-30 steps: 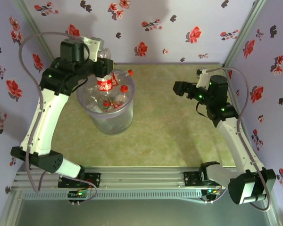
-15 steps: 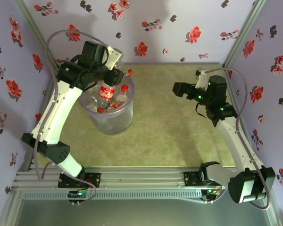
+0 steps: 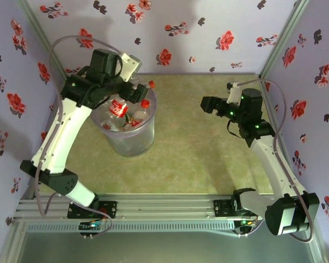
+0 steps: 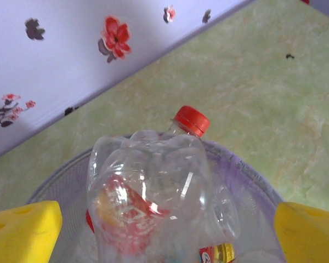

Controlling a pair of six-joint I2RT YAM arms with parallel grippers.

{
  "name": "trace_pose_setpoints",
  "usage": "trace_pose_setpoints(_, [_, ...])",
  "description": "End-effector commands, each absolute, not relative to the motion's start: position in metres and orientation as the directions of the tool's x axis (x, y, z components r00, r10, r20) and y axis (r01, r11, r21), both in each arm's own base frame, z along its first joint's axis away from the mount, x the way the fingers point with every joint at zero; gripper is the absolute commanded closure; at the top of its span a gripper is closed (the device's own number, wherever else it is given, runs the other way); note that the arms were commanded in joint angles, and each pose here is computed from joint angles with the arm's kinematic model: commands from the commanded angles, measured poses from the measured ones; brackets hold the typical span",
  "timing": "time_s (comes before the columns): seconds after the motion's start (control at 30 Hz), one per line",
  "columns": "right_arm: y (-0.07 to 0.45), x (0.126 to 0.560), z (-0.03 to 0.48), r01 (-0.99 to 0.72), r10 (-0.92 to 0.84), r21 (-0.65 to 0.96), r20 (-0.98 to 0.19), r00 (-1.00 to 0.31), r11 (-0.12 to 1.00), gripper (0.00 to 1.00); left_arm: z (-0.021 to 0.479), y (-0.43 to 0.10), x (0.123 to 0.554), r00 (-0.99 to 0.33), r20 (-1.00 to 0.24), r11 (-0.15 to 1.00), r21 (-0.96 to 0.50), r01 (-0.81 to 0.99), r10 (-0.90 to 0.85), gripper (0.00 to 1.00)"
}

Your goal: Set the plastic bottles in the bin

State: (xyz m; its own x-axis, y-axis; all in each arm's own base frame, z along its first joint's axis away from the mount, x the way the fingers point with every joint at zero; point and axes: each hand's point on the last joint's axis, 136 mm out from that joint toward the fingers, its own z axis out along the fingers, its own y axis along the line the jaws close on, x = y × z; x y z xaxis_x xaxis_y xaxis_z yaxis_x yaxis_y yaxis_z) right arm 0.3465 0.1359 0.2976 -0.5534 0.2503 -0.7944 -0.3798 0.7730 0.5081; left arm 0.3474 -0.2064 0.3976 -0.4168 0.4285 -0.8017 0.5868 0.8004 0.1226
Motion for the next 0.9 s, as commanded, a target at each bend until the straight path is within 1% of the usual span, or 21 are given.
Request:
trace_pose_setpoints(0.0, [0.129, 0.351, 0.293, -0.364, 0.238, 0.478, -0.808, -0.539, 0.799, 0.07, 0.436, -0.2, 0.34, -0.343, -0.879, 0.827, 0.097, 0.554, 0.333, 0.0])
trace_pose_setpoints(0.07, [0.128, 0.351, 0.293, -0.361, 0.236, 0.473, -0.811, -0.536, 0.804, 0.07, 0.449, -0.192, 0.341, -0.328, -0.907, 0.853, 0.062, 0.518, 0.265, 0.0])
trace_pose_setpoints(0.13, [0.125, 0.352, 0.291, -0.346, 0.236, 0.464, -0.812, -0.534, 0.815, 0.07, 0.463, -0.171, 0.344, -0.322, -0.933, 0.894, 0.001, 0.448, 0.162, 0.0])
trace_pose_setpoints(0.17, [0.123, 0.352, 0.291, -0.338, 0.234, 0.458, -0.813, -0.533, 0.822, 0.07, 0.468, -0.155, 0.346, -0.323, -0.943, 0.919, -0.053, 0.391, 0.083, 0.0])
trace_pose_setpoints(0.27, [0.117, 0.352, 0.289, -0.317, 0.228, 0.442, -0.816, -0.531, 0.839, 0.07, 0.478, -0.096, 0.348, -0.266, -0.96, 0.97, -0.14, 0.197, -0.085, 0.0])
trace_pose_setpoints(0.4, [0.106, 0.354, 0.286, -0.274, 0.232, 0.422, -0.817, -0.528, 0.864, 0.07, 0.465, -0.022, 0.343, -0.216, -0.955, 0.979, -0.195, -0.056, -0.203, 0.0])
trace_pose_setpoints(0.5, [0.088, 0.356, 0.277, -0.199, 0.235, 0.387, -0.817, -0.527, 0.9, 0.06, 0.433, 0.034, 0.344, -0.209, -0.941, 0.943, -0.21, -0.258, -0.267, 0.0])
trace_pose_setpoints(0.6, [0.063, 0.356, 0.26, -0.091, 0.213, 0.305, -0.821, -0.53, 0.948, 0.05, 0.388, 0.083, 0.342, -0.17, -0.926, 0.869, -0.238, -0.434, -0.338, 0.0])
trace_pose_setpoints(0.63, [0.054, 0.355, 0.252, -0.058, 0.207, 0.279, -0.82, -0.534, 0.958, 0.04, 0.371, 0.097, 0.34, -0.159, -0.919, 0.84, -0.246, -0.483, -0.361, 0.0])
trace_pose_setpoints(0.67, [0.044, 0.355, 0.245, -0.017, 0.204, 0.252, -0.818, -0.538, 0.967, 0.01, 0.35, 0.108, 0.34, -0.16, -0.91, 0.813, -0.249, -0.527, -0.383, 0.0])
trace_pose_setpoints(0.77, [0.017, 0.352, 0.221, 0.088, 0.187, 0.166, -0.811, -0.555, 0.982, 0.01, 0.291, 0.124, 0.343, -0.213, -0.888, 0.77, -0.21, -0.603, -0.408, 0.0])
trace_pose_setpoints(0.87, [-0.009, 0.348, 0.199, 0.205, 0.192, 0.091, -0.809, -0.555, 0.975, 0.01, 0.242, 0.13, 0.347, -0.271, -0.866, 0.75, -0.163, -0.641, -0.42, 0.0])
